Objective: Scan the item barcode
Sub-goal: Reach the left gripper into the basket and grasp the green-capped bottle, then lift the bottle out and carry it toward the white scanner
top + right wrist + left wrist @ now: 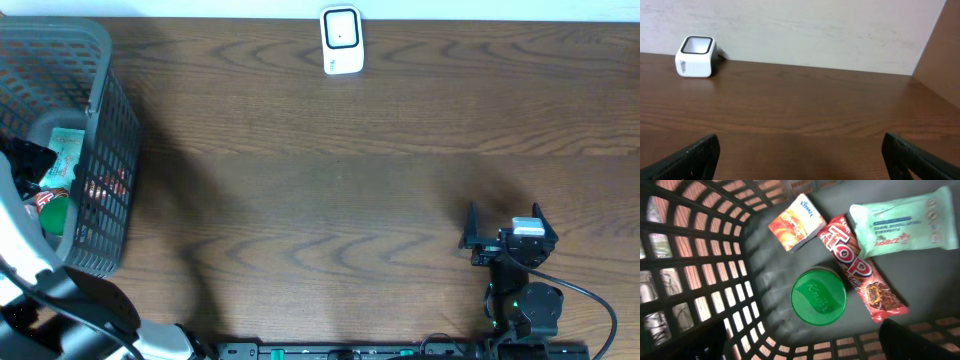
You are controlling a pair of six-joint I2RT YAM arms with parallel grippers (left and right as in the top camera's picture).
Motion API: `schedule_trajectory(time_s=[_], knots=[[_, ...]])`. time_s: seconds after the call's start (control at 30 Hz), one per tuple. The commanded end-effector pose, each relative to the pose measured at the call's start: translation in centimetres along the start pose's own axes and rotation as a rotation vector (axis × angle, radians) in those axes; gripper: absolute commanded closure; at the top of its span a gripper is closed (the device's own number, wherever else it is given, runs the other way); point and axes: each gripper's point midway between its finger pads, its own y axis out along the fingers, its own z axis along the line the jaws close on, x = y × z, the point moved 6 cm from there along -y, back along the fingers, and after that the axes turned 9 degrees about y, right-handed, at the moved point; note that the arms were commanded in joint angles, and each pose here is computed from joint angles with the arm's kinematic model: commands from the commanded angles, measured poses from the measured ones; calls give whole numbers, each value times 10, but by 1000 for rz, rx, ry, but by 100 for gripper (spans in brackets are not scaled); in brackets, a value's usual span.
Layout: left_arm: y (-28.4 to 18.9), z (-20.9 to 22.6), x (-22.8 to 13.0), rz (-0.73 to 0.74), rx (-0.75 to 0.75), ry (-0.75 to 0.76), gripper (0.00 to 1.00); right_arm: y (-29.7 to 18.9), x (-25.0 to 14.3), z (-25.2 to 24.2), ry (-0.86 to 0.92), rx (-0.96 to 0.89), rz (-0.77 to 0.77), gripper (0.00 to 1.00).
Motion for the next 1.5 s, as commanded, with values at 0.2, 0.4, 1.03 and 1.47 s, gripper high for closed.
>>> schedule_trajectory(time_s=[0.2,0.4,1.03,1.47], knots=[[49,-16,-3,88,7,69,2,-1,0,1,-10,3,-5,1],[73,-20,-11,89,8,69,2,-1,0,1,-10,3,-5,1],[127,-20,-41,176,-117,5,2,-1,0,1,-10,3,-5,1],[147,-23,-52,198,-122,7,15,-1,0,1,-10,3,-4,1]])
